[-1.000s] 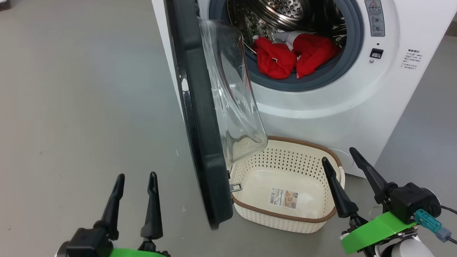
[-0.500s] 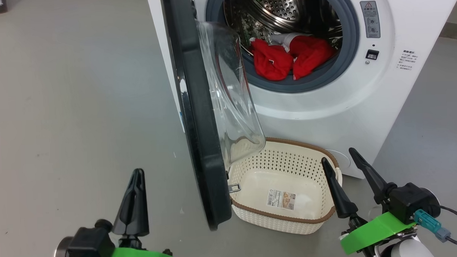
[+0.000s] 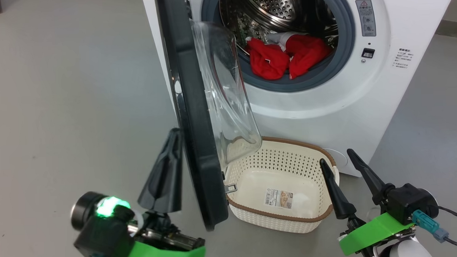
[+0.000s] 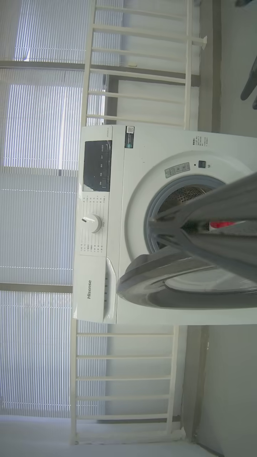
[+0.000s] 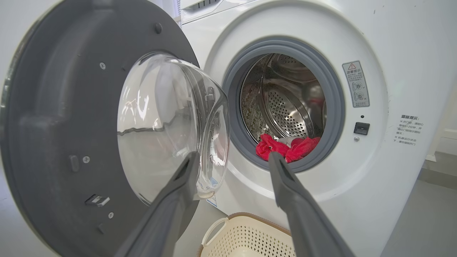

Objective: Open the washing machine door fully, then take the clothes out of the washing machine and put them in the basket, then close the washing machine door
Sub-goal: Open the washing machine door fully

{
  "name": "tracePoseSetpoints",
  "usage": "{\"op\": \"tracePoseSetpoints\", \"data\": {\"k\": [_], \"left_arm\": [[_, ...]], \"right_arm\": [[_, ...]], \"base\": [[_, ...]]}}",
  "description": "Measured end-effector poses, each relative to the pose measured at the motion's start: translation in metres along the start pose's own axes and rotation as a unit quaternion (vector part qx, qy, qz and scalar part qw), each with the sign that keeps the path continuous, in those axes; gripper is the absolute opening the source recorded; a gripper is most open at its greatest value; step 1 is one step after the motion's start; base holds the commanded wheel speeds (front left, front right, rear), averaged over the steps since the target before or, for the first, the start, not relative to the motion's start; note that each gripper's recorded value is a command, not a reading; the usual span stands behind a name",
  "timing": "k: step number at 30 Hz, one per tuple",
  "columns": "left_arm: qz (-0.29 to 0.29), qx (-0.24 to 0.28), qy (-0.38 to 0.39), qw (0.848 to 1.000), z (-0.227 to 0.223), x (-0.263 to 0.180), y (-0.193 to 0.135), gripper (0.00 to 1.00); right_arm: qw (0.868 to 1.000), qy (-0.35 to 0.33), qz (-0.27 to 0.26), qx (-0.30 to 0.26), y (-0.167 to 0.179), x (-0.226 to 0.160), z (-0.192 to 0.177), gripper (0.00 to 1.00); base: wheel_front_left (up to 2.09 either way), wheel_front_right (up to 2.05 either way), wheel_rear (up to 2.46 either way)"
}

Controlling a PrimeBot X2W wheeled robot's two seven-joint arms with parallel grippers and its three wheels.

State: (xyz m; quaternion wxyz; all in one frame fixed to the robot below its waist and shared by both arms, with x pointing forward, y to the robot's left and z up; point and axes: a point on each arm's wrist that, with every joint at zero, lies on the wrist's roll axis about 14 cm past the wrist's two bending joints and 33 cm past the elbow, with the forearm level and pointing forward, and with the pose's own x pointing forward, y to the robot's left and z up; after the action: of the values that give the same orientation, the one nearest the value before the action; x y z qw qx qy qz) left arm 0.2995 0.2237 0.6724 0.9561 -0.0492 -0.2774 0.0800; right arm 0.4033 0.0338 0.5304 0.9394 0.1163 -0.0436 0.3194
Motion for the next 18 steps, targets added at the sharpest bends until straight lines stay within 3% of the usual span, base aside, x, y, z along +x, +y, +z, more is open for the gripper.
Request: {"op": "tracePoseSetpoints", "data": {"k": [6,18], "left_arm": [[-0.079,-0.041,0.025,0.996,-0.002,0.008,-0.048,0.00],[-0.095,-0.053,0.207,0.972,-0.092,-0.007,-0.065,0.00]], "right_arm": [[1.000,0.002,-0.005,0.001,-0.003,-0.002,-0.001,1.00],[1.000,0.006,-0.018,0.006,-0.012,-0.008,-0.005,1.00]], "base": [[0.00,0.00,0.00],[0.00,0.00,0.00]]}}
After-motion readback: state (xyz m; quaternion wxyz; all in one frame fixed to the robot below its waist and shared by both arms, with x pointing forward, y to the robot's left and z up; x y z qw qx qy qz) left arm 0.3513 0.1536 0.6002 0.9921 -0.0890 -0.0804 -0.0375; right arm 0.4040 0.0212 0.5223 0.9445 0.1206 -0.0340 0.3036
